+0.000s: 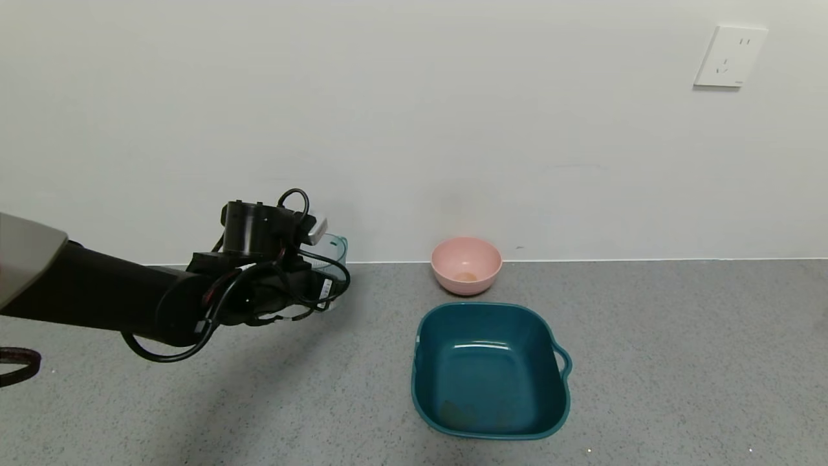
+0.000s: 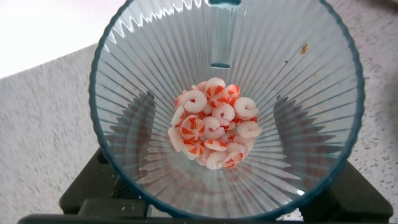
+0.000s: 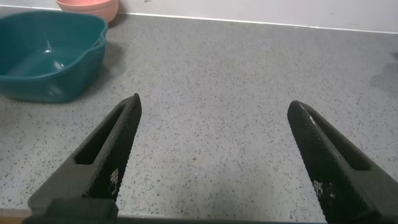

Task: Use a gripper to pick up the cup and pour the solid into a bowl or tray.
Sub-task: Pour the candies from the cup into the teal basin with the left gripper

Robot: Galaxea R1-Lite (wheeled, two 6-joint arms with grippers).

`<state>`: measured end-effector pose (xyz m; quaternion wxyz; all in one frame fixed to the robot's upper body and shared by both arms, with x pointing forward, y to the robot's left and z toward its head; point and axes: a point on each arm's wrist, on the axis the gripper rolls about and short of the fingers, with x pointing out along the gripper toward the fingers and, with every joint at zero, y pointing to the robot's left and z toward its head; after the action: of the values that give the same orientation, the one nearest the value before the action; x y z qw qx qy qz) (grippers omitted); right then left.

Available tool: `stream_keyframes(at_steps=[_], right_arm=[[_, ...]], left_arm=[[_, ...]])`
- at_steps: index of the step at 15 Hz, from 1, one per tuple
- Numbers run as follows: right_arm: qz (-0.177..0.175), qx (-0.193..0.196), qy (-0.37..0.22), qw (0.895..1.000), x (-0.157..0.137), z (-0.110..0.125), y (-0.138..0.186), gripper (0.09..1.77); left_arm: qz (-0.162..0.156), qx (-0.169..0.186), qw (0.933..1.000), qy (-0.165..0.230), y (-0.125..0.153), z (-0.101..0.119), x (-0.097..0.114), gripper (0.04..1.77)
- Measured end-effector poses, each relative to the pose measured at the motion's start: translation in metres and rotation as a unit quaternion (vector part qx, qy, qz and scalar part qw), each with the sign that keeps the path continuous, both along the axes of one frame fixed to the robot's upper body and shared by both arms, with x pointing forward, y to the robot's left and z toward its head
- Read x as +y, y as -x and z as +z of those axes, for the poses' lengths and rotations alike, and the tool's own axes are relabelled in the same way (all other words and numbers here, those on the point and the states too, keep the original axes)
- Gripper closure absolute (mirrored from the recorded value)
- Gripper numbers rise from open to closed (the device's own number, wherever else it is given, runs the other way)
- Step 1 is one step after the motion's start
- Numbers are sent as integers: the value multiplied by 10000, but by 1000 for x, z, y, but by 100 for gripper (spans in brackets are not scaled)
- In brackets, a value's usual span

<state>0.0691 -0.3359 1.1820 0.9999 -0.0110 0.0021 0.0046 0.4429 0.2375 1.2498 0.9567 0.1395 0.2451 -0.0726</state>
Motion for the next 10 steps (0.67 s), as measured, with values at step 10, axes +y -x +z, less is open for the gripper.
stream_keyframes(at_steps=[10], right_arm=[[0, 0, 2, 10000, 0, 0, 0, 15]], left_arm=[[-1042, -10, 9915, -774, 9, 45, -44, 50]])
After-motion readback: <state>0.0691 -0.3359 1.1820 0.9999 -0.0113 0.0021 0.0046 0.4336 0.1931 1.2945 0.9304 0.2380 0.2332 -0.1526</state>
